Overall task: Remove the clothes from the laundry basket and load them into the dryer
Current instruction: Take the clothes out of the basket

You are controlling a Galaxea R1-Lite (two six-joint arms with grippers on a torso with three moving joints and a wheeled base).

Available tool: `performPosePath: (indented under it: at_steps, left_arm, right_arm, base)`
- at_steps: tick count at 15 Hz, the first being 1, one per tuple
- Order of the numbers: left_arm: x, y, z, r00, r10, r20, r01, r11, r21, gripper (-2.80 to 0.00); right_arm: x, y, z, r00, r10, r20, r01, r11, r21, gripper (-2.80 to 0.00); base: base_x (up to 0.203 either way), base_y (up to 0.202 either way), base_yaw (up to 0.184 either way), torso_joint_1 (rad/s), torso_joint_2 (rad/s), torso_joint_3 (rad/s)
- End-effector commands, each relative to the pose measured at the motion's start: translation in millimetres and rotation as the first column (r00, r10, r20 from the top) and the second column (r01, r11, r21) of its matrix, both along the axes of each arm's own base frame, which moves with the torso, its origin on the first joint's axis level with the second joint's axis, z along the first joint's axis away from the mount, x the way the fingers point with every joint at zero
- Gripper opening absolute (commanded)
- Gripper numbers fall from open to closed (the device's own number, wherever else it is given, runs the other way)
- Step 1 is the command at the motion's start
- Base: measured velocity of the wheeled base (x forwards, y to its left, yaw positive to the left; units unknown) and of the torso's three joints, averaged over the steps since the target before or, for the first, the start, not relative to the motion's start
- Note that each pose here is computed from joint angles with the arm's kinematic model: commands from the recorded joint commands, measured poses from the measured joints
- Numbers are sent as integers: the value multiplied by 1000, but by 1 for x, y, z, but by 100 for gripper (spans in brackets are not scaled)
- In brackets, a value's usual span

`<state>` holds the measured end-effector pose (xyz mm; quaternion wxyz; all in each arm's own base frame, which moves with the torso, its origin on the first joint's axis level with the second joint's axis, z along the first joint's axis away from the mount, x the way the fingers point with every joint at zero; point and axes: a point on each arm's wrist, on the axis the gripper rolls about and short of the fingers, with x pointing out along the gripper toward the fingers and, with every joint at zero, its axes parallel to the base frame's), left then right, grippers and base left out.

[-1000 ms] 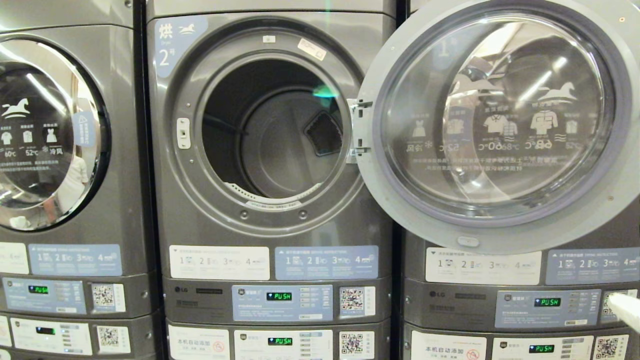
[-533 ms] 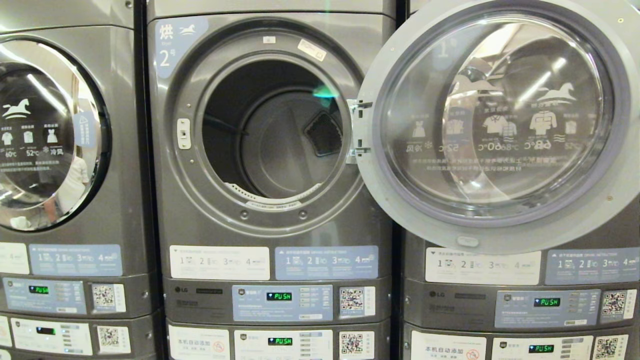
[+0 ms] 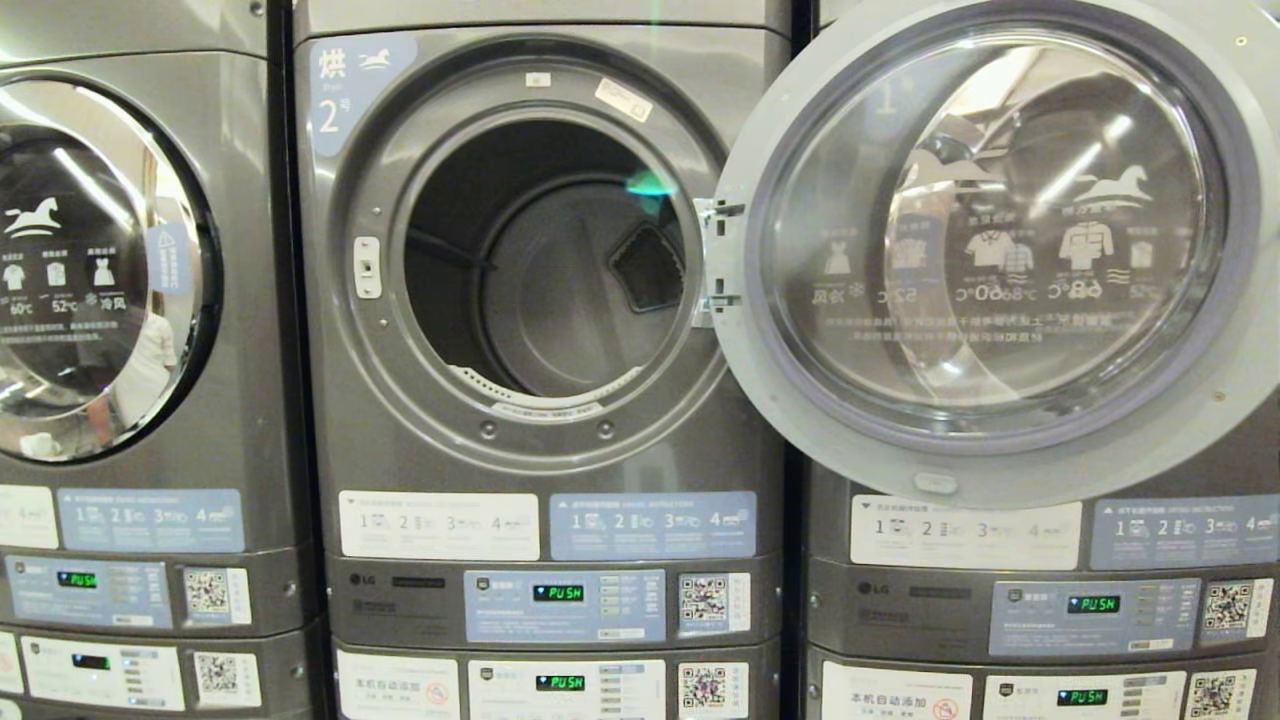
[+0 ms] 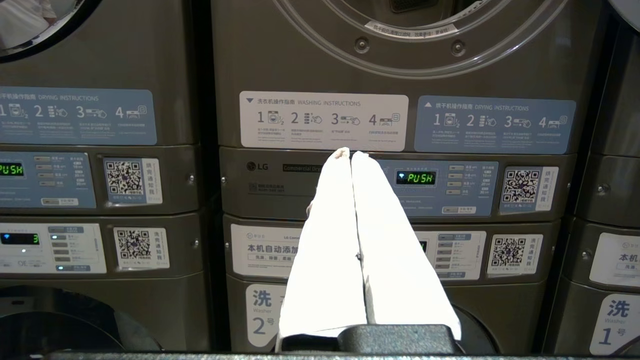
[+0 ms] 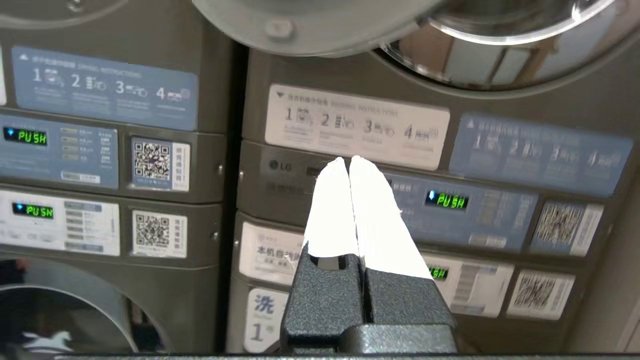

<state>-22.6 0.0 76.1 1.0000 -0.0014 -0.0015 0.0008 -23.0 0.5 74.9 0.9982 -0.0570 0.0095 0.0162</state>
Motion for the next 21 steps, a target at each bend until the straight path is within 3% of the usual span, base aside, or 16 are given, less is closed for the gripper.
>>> performPosePath:
  at_steps: [1, 6, 21]
  left_arm:
    - [0, 0, 0, 1000, 0, 0, 0, 1000, 3, -280]
    - [0, 0, 0, 1000, 0, 1, 0, 1000, 4, -280]
    - [0, 0, 0, 1000, 1, 0, -1, 1000, -5, -280]
  right_arm:
    - [0, 0, -1, 1000, -4, 8, 4, 1000, 12, -280]
    - [0, 0, -1, 1000, -5, 8, 5, 1000, 9, -280]
    - [0, 0, 0, 1000, -3, 10, 3, 1000, 16, -280]
  base:
    - [0, 0, 0, 0, 0, 0]
    - [0, 0, 0, 0, 0, -43]
    - [0, 0, 0, 4, 2, -193]
